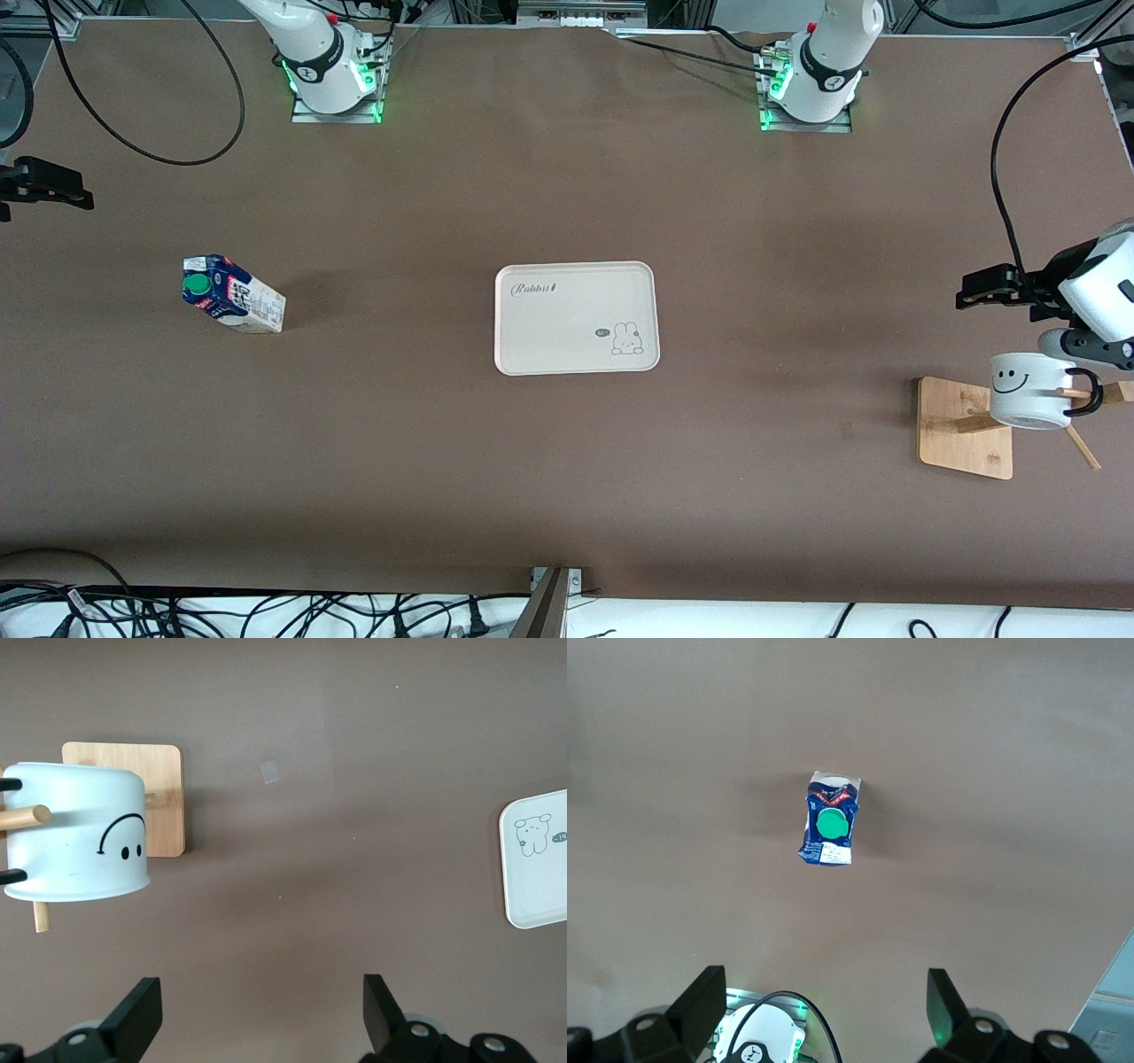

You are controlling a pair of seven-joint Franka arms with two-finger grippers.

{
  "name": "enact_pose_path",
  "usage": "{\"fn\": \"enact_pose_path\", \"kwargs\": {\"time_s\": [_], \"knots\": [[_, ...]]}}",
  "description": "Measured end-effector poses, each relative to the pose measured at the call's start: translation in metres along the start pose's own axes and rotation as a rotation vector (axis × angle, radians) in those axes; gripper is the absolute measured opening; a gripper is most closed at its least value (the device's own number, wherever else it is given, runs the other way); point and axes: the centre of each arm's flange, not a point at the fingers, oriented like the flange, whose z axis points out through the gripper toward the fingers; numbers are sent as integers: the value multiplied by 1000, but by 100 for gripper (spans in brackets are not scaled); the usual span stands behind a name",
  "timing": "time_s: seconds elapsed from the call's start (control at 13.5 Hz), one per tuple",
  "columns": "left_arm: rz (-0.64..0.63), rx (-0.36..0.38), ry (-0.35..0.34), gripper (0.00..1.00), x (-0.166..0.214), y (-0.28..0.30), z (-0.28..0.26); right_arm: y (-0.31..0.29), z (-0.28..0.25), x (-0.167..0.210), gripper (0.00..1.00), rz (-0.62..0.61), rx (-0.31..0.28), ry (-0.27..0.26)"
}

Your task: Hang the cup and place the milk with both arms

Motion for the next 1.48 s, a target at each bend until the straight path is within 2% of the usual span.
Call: {"fn": "enact_pose_path", "kwargs": {"time_s": [0.3, 0.74, 1.19, 1.48], "knots": [[-24, 56, 13, 100, -22, 47, -13, -3, -5, 4, 100, -11, -9, 34], [-128, 76, 159, 100, -80, 52, -20, -11, -11, 3, 100, -28, -38, 123], [-137, 77, 151, 100, -90, 52, -18, -8, 1, -17, 100, -16, -48, 163], [-137, 77, 148, 100, -90, 52, -18, 0, 5, -26, 100, 2, -46, 165]]}}
